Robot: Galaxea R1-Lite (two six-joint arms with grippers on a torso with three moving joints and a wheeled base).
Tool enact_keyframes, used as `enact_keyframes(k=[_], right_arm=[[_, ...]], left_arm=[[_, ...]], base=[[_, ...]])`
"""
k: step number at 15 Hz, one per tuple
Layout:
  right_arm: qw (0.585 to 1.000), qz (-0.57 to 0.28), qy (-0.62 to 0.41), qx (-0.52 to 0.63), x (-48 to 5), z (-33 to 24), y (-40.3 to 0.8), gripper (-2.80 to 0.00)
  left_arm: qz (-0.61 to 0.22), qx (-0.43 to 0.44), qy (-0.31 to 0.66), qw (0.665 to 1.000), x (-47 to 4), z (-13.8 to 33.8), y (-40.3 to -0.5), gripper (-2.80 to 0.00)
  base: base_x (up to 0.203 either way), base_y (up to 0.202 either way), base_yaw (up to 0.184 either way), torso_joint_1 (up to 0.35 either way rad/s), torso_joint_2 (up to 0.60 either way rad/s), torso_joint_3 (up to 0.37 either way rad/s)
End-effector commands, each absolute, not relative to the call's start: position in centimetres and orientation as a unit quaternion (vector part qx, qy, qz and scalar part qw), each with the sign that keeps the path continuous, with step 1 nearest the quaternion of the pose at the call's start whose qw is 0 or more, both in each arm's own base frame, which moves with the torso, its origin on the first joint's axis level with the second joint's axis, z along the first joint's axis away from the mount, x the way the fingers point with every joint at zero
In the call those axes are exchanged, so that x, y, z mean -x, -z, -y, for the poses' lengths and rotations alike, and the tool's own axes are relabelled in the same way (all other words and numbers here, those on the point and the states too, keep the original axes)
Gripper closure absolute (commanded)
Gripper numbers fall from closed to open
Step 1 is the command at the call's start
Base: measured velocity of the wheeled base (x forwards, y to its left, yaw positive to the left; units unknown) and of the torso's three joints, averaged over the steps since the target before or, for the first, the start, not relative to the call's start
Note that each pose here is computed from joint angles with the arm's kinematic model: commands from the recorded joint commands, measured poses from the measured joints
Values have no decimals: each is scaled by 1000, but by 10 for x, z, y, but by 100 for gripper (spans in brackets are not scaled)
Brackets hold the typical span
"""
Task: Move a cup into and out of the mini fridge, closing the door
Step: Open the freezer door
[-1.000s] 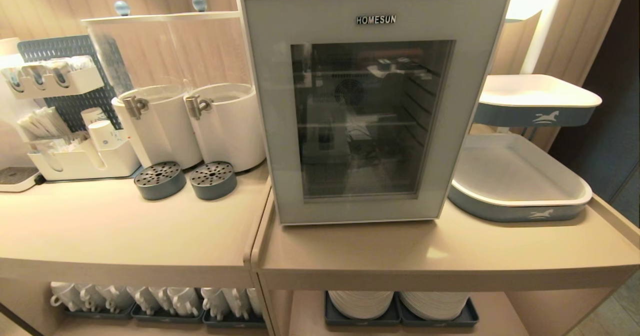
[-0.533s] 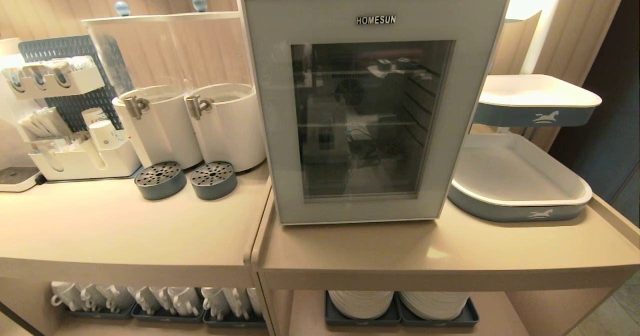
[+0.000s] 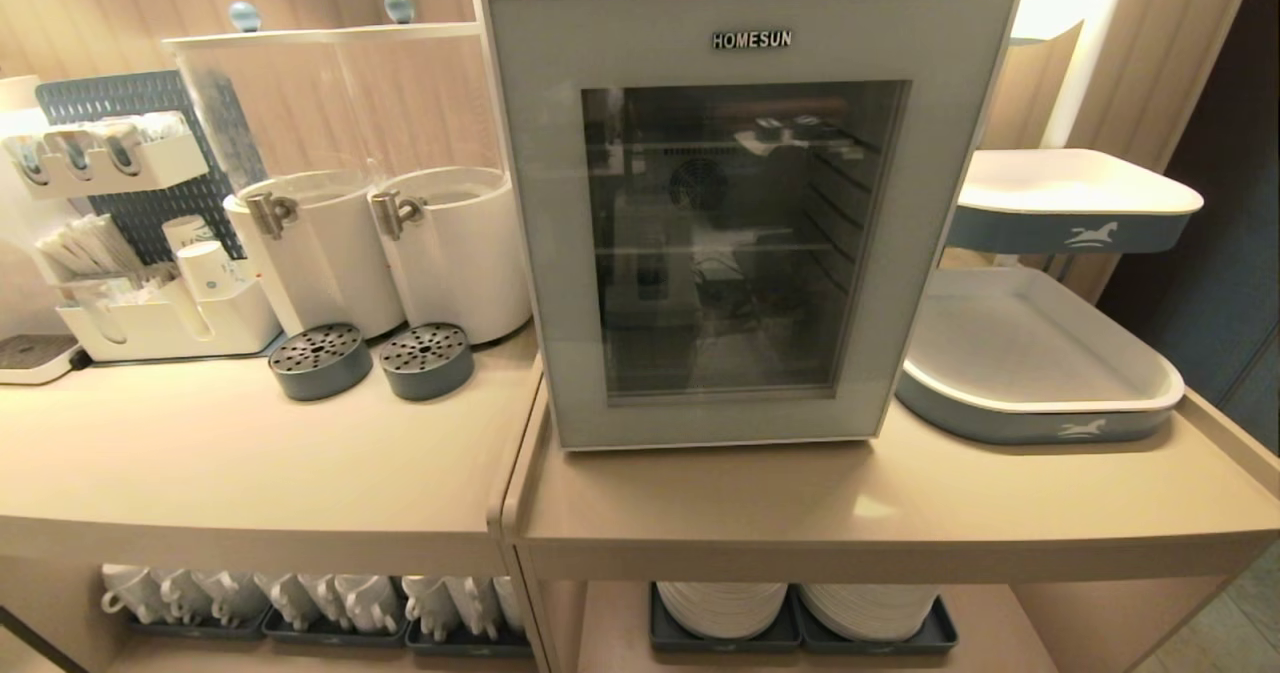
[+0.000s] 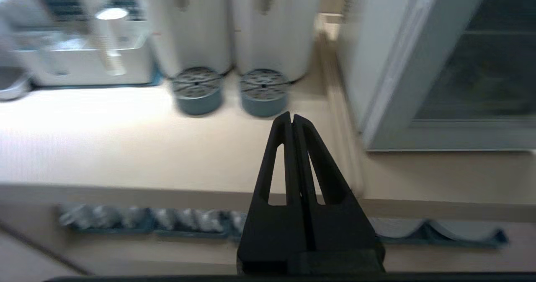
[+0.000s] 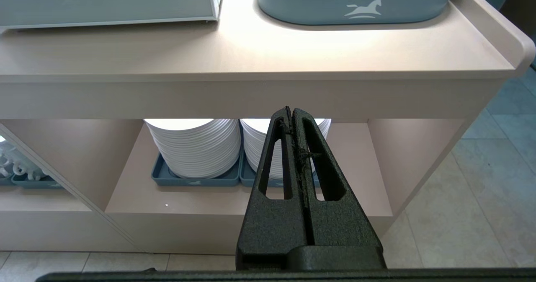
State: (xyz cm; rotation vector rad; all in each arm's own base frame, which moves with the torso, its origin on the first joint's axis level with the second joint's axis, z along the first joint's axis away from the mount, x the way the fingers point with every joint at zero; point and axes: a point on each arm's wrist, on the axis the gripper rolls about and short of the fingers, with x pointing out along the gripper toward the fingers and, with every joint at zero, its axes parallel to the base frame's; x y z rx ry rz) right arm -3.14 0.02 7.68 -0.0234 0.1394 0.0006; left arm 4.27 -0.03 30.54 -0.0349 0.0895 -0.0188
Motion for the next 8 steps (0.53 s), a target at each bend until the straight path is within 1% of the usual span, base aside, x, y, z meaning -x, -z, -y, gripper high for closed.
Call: enact_keyframes(k=[1, 4, 5, 8], right_arm=[[997, -71, -1, 12, 31, 0, -77, 0], [997, -71, -1, 13, 31, 0, -77, 0], [997, -70, -1, 13, 31, 0, -77, 0], [997, -70, -1, 13, 31, 0, -77, 0]], left_arm=[[-104, 31, 81, 991, -93, 2, -304, 0], [-122, 67, 210, 968, -153, -11, -301, 0], [-116, 81, 269, 953, -173, -23, -298, 0], [-98, 112, 431, 890, -227, -62, -276, 0]], base=[[0, 0, 0, 0, 0, 0], [0, 0, 0, 0, 0, 0], [0, 0, 0, 0, 0, 0], [0, 0, 0, 0, 0, 0]])
